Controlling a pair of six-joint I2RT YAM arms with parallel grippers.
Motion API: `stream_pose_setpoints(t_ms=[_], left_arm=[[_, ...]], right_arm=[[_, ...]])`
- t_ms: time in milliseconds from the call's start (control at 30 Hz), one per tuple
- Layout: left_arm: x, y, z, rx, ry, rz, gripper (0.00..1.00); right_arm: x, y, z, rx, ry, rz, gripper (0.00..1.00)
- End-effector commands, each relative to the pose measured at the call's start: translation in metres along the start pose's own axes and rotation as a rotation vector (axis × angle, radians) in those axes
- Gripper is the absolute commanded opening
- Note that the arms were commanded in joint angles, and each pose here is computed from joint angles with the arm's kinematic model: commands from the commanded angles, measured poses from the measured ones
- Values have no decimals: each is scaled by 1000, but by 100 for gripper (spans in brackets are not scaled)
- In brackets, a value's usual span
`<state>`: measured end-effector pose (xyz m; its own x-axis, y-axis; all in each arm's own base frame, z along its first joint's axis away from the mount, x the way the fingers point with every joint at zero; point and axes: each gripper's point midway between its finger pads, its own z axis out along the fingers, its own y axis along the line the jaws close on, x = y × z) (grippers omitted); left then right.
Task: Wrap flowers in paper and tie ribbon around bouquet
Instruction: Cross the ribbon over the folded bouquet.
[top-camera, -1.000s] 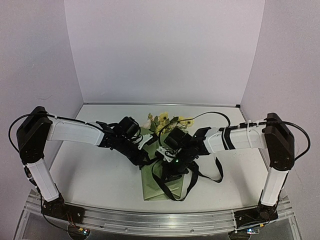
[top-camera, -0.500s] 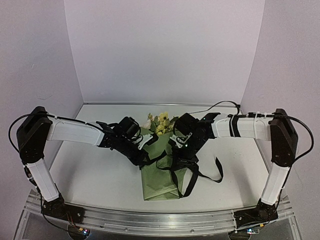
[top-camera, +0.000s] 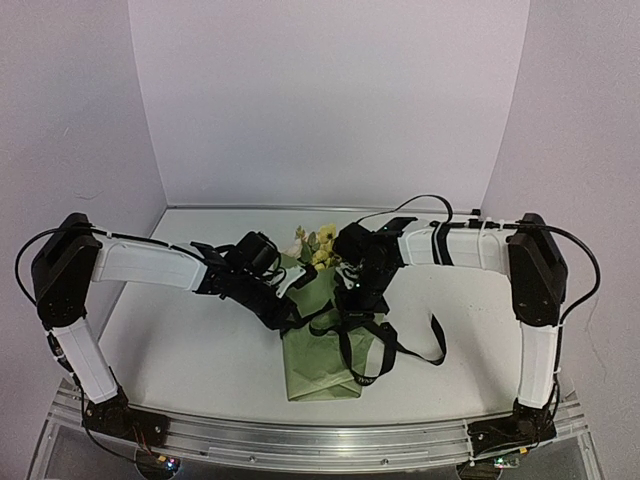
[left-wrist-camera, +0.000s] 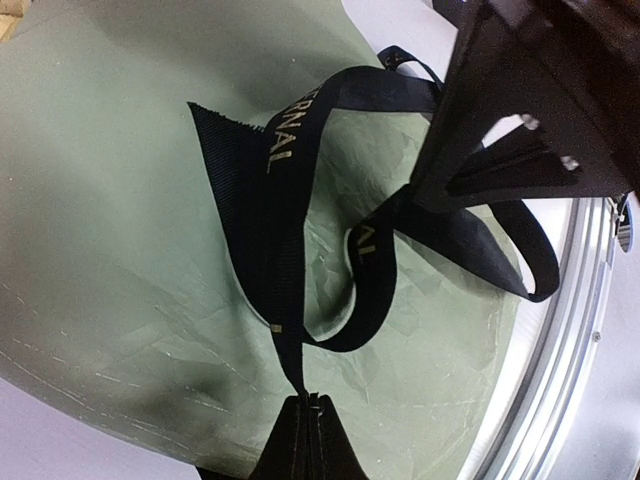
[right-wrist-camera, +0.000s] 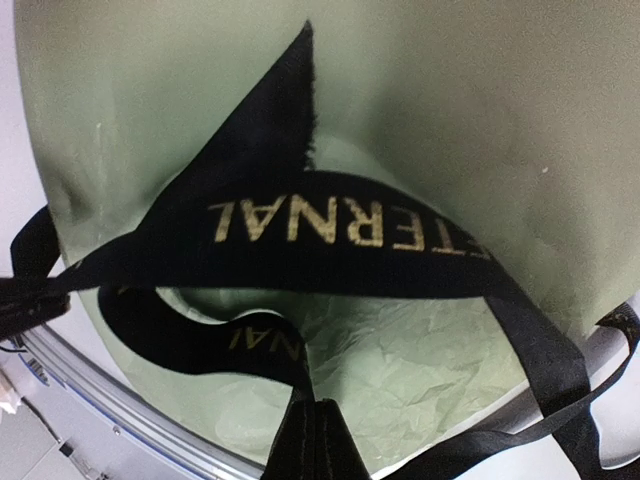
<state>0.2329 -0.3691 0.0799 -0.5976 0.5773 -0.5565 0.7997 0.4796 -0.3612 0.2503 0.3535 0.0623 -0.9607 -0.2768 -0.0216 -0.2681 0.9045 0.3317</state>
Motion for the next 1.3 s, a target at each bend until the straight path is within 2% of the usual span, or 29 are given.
stream_pose_setpoints(t_ms=[0, 167, 400, 633, 733, 800, 1033, 1267], left_arm=[[-25, -10, -18, 19, -95, 45, 2], [-27, -13, -24, 20, -119, 56, 2], [-24, -14, -25, 21, -116, 57, 3], [-8, -11, -10, 47, -35, 38, 5], [-1, -7, -1, 45, 2, 19, 11], [-1, -4, 0, 29, 2, 13, 18], [-26, -3, -15, -14, -99, 9, 43], [-44, -4, -33, -41, -190, -46, 63]], right_arm=[[-23, -5, -5, 75, -88, 20, 0], [-40, -10, -9, 132, -158, 31, 0], [-53, -17, -2, 180, -190, 70, 0], [-53, -6, -1, 131, -187, 61, 0], [-49, 1, -7, 98, -192, 43, 0], [-45, 5, -10, 75, -197, 31, 4], [-28, 12, -31, 5, -224, -13, 24], [-10, 14, -51, -48, -248, -46, 35]])
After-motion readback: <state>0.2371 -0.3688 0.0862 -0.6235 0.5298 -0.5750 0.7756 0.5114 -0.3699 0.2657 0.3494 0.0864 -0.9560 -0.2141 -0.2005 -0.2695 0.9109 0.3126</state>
